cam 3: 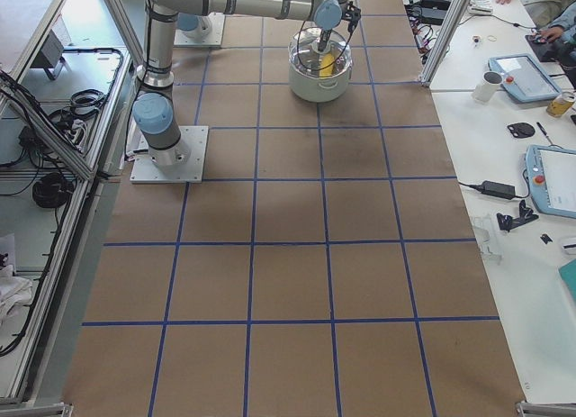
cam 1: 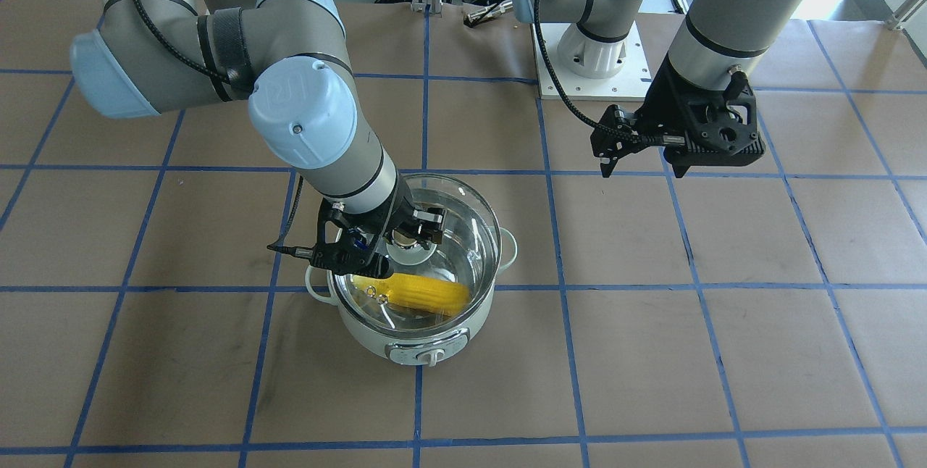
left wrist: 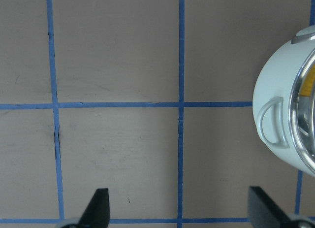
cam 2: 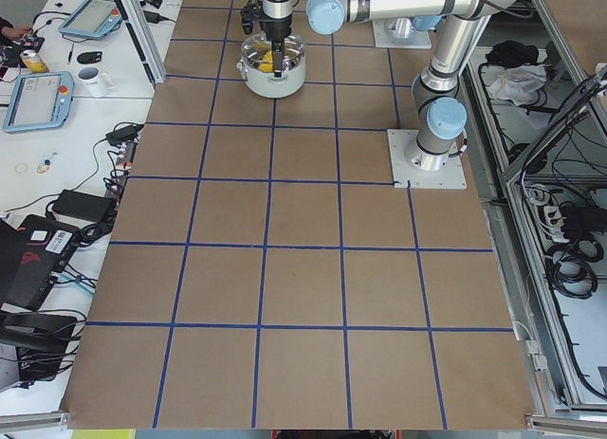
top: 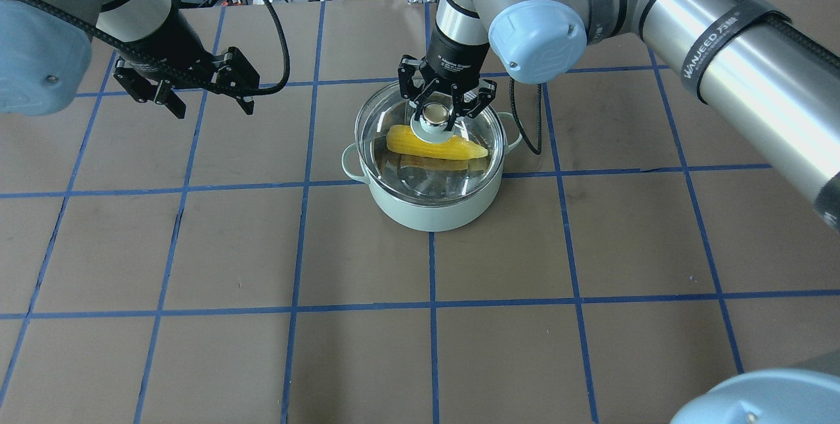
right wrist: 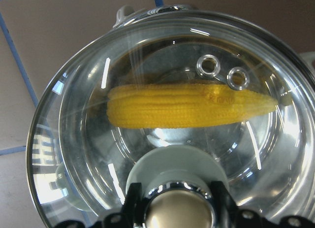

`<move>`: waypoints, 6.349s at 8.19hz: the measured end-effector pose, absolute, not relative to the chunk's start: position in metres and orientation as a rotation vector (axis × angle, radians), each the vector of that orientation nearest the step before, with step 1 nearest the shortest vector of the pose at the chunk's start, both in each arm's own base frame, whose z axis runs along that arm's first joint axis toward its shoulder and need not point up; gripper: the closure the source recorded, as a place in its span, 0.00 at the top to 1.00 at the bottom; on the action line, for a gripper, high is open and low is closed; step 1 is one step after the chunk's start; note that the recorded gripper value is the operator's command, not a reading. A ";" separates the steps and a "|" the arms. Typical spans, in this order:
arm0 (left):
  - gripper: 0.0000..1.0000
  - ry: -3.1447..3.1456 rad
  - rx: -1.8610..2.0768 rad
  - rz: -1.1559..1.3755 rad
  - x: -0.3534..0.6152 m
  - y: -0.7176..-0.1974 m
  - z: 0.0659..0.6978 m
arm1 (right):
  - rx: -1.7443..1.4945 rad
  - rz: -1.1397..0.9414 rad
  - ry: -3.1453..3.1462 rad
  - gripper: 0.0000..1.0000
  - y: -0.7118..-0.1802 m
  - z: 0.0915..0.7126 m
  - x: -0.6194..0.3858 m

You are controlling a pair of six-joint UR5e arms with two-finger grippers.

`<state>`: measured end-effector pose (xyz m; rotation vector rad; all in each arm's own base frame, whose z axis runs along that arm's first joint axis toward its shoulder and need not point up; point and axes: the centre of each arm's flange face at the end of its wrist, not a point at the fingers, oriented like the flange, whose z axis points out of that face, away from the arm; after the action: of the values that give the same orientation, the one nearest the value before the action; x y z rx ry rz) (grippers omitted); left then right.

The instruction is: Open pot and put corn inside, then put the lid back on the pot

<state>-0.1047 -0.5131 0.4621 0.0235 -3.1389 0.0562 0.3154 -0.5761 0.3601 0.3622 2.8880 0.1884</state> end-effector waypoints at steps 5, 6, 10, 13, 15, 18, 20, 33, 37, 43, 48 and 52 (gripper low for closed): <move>1.00 -3.139 0.022 0.066 -0.105 -0.512 0.465 | 0.357 0.194 2.892 0.82 -0.575 0.355 0.314; 1.00 -3.139 0.021 0.068 -0.105 -0.511 0.466 | 0.360 0.195 2.892 0.88 -0.575 0.355 0.313; 1.00 -3.139 0.021 0.068 -0.106 -0.511 0.466 | 0.363 0.199 2.893 1.00 -0.574 0.352 0.312; 1.00 -3.138 0.021 0.071 -0.106 -0.511 0.467 | 0.344 0.096 2.903 1.00 -0.577 0.386 0.298; 1.00 -3.138 0.021 0.070 -0.106 -0.511 0.467 | 0.257 0.004 2.950 1.00 -0.576 0.425 0.258; 1.00 -3.138 0.021 0.063 -0.106 -0.511 0.465 | 0.083 -0.017 3.113 1.00 -0.536 0.497 0.170; 1.00 -3.137 0.019 0.064 -0.106 -0.511 0.465 | 0.024 -0.033 3.191 1.00 -0.505 0.528 0.146; 1.00 -3.142 0.014 0.043 -0.106 -0.514 0.459 | -0.124 -0.107 3.177 0.99 -0.499 0.526 0.143; 1.00 -3.144 0.014 0.043 -0.106 -0.514 0.459 | -0.119 -0.128 3.145 0.99 -0.500 0.526 0.147; 1.00 -3.144 0.002 0.049 -0.106 -0.513 0.461 | -0.123 -0.131 3.144 1.00 -0.500 0.526 0.146; 1.00 -3.140 -0.001 0.052 -0.106 -0.512 0.462 | -0.123 -0.146 3.144 1.00 -0.502 0.527 0.145; 1.00 -3.139 -0.001 0.055 -0.106 -0.512 0.463 | -0.122 -0.153 3.145 1.00 -0.503 0.527 0.145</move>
<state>-0.1064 -0.5117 0.4630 -0.0009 -3.1391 0.0548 0.1449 -0.5027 0.5273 -0.1221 3.1446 -0.1529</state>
